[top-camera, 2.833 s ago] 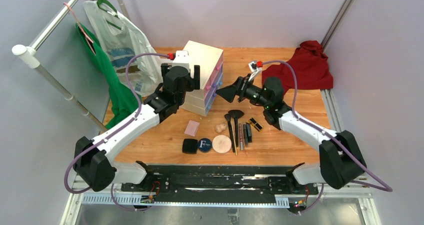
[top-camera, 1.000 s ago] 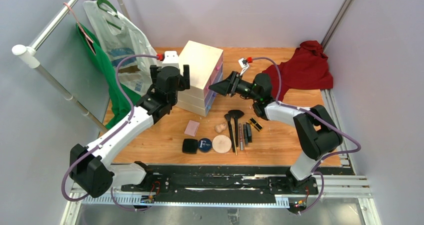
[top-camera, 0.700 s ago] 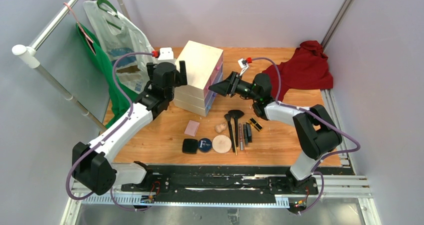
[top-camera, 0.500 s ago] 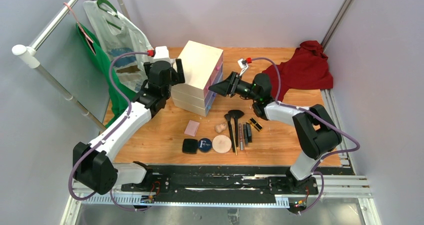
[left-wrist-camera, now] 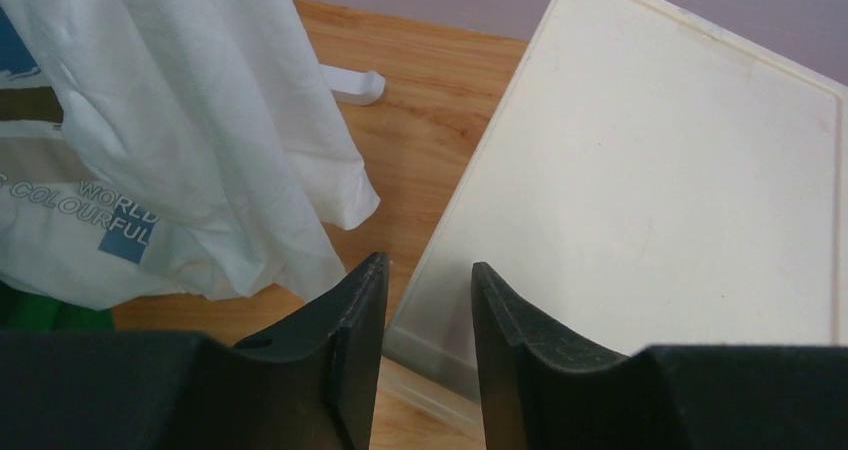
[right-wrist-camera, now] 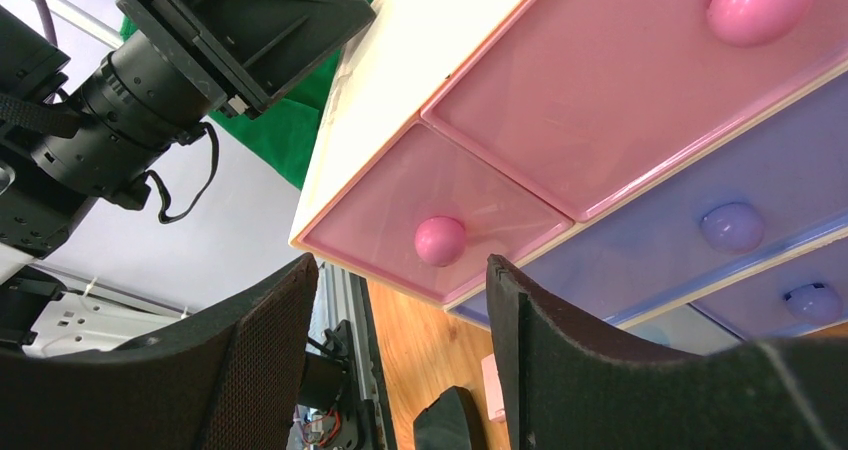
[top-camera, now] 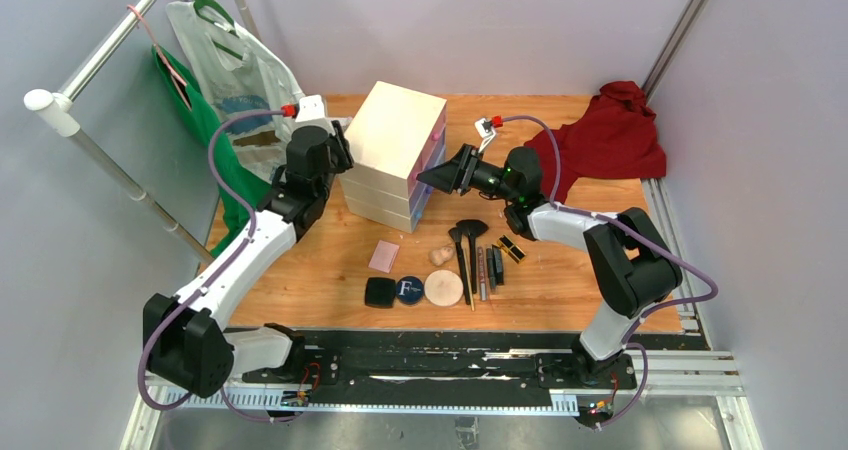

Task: Organize the makeup
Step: Open the drawer in the storage box, then pick up the makeup brush from the center of the board.

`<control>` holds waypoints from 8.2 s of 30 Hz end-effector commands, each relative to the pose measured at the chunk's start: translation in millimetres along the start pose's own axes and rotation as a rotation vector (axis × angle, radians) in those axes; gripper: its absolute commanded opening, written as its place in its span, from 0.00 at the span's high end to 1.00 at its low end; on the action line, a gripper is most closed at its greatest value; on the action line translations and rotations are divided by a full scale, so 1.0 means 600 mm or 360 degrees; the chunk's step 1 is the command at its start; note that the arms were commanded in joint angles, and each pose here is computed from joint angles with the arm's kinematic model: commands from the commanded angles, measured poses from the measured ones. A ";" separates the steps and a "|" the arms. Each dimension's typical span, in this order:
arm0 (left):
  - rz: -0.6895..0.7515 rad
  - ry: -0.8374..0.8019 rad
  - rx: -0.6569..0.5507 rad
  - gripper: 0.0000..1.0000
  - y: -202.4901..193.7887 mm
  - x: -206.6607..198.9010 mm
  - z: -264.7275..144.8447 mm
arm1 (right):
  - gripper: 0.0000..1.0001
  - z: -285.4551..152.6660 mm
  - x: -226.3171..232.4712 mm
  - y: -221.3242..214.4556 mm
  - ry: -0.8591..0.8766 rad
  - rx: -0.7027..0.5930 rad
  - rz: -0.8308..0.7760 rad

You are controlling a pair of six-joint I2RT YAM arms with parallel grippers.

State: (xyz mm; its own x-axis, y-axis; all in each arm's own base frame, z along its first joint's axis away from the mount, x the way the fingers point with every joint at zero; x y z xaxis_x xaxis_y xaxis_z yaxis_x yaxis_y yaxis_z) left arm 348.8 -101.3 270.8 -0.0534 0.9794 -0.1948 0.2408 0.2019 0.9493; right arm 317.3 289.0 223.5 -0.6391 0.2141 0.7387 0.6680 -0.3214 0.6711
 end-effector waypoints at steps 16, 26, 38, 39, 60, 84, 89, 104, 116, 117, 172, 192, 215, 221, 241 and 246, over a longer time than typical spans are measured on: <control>0.0031 -0.0005 0.0216 0.86 -0.070 0.028 -0.014 | 0.38 -0.003 0.005 0.019 0.0050 -0.0037 -0.0039; 0.0030 0.0006 0.0233 0.93 -0.077 0.033 -0.013 | 0.42 0.000 0.000 0.017 0.0047 -0.0029 -0.0026; 0.0028 -0.0003 0.0238 0.93 -0.077 0.032 -0.012 | 0.47 0.014 -0.011 0.012 0.0058 -0.0006 -0.0002; 0.0027 -0.0006 0.0239 0.94 -0.077 0.032 -0.012 | 0.47 0.016 -0.011 0.013 0.0060 -0.0006 -0.0002; 0.0026 -0.0014 0.0254 0.93 -0.082 0.030 -0.008 | 0.56 0.037 -0.007 0.007 0.0089 0.0038 0.0020; 0.0025 -0.0013 0.0260 0.93 -0.084 0.030 -0.007 | 0.65 0.039 -0.006 -0.011 0.0136 0.0061 0.0070; 0.0025 -0.0012 0.0260 0.94 -0.084 0.031 -0.007 | 0.65 0.039 -0.008 -0.018 0.0141 0.0073 0.0086; 0.0026 -0.0011 0.0260 0.93 -0.084 0.032 -0.009 | 0.70 0.036 -0.015 -0.027 0.0137 0.0079 0.0107; 0.0028 -0.0008 0.0268 0.93 -0.086 0.031 -0.007 | 0.93 0.024 -0.016 -0.026 0.0086 0.0058 0.0067; 0.0027 -0.0009 0.0271 0.93 -0.087 0.031 -0.007 | 0.93 0.020 -0.016 -0.026 0.0073 0.0058 0.0055; 0.0024 0.0005 0.0279 0.94 -0.091 0.038 -0.012 | 0.99 -0.149 -0.013 0.002 -0.0175 -0.0158 -0.0044; 0.0020 0.0005 0.0280 0.94 -0.091 0.040 -0.013 | 0.99 -0.168 -0.024 -0.013 -0.0231 -0.0151 -0.0027; 0.0019 0.0000 0.0284 0.94 -0.093 0.039 -0.011 | 0.34 -0.185 -0.007 0.004 -0.0251 -0.0180 -0.0096; 0.0014 -0.0005 0.0264 0.94 -0.084 0.039 -0.015 | 0.32 -0.225 0.017 0.015 -0.0416 -0.0196 -0.0212; 0.0031 -0.0347 -0.0051 0.45 0.042 -0.017 -0.043 | 0.49 -0.268 0.006 -0.116 -0.1127 0.0389 -0.0552; 0.0003 -0.0417 -0.0146 0.33 0.083 -0.028 -0.065 | 0.55 -0.250 -0.008 -0.154 -0.1188 0.0543 -0.0622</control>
State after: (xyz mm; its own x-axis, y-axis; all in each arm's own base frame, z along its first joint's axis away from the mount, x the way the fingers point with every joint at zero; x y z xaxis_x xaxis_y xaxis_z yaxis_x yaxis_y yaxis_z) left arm 333.0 -105.9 291.6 0.1367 0.9638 -0.2291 0.2310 0.1938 0.9534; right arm 202.9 177.4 165.0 -0.5150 0.7907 0.3310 0.6144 0.0713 0.7858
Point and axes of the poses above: each gripper's point midway between its finger pads, its own z axis out along the fingers, its own x axis along the line the jaws close on, y = z × x, the point moved 5 cm from there along -z, back along the fingers, and after that the axes turned 1 degree about -z, right-handed, at the moved point
